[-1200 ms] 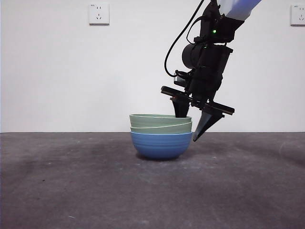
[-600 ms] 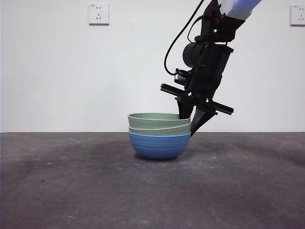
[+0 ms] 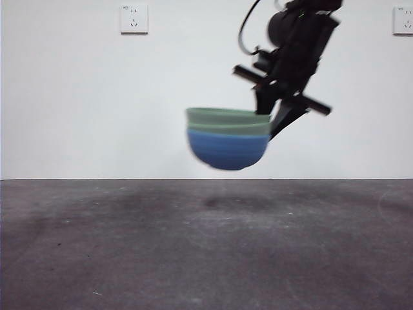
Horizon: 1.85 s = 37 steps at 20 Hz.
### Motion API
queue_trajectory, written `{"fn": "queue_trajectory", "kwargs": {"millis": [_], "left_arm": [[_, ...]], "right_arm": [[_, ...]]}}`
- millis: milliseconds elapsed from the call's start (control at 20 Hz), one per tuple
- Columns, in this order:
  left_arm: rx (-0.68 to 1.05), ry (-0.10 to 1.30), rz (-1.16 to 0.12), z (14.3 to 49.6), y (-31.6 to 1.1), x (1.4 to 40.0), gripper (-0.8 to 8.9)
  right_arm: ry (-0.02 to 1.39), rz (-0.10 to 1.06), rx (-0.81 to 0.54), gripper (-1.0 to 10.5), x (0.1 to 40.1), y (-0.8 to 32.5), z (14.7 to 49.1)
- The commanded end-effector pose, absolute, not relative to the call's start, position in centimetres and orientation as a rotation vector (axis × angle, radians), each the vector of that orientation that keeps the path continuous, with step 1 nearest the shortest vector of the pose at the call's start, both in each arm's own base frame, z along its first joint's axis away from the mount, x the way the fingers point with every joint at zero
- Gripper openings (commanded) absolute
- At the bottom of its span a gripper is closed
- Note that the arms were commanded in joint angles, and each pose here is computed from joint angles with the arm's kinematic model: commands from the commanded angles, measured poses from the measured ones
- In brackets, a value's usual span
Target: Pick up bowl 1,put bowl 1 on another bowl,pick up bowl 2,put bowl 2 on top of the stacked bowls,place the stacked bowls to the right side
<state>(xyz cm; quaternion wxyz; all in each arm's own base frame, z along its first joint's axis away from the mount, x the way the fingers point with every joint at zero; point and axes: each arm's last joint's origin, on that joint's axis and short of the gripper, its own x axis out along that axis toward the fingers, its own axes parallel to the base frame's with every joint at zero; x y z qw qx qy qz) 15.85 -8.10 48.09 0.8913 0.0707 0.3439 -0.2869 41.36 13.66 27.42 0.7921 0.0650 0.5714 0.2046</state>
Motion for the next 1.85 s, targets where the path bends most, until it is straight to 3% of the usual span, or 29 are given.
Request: {"fn": "queue_trajectory", "kwargs": {"millis": [50,300,650,1000,1600,1650,1750,1850], "left_arm": [[0.162,0.729,-0.596,48.0,-8.0,15.7,3.23],[0.162,0.728,-0.596,48.0,-8.0,15.7,3.23],[0.164,0.723,-0.598,48.0,-8.0,15.7,3.23],[0.164,0.721,-0.598,48.0,-8.0,15.7,3.23],[0.163,0.721,-0.598,48.0,-8.0,15.7,3.23],[0.163,0.721,-0.598,48.0,-8.0,15.7,3.23],[0.163,0.722,-0.598,48.0,-8.0,15.7,3.23],[0.163,0.722,-0.598,48.0,-8.0,15.7,3.23]], "right_arm": [[1.277,0.395,0.151,-0.1,41.8,11.1,26.7],[1.332,0.248,0.139,-0.1,42.1,6.1,26.4],[1.407,0.181,0.181,-0.1,41.7,2.0,25.8],[1.474,0.186,0.178,-0.1,41.0,1.2,21.6],[1.482,0.182,0.180,0.1,40.7,1.0,19.7],[1.482,0.182,0.180,0.3,40.7,1.0,19.7],[1.483,0.179,0.179,2.1,40.7,1.0,19.7],[1.488,0.179,0.179,2.4,40.7,1.0,19.7]]}}
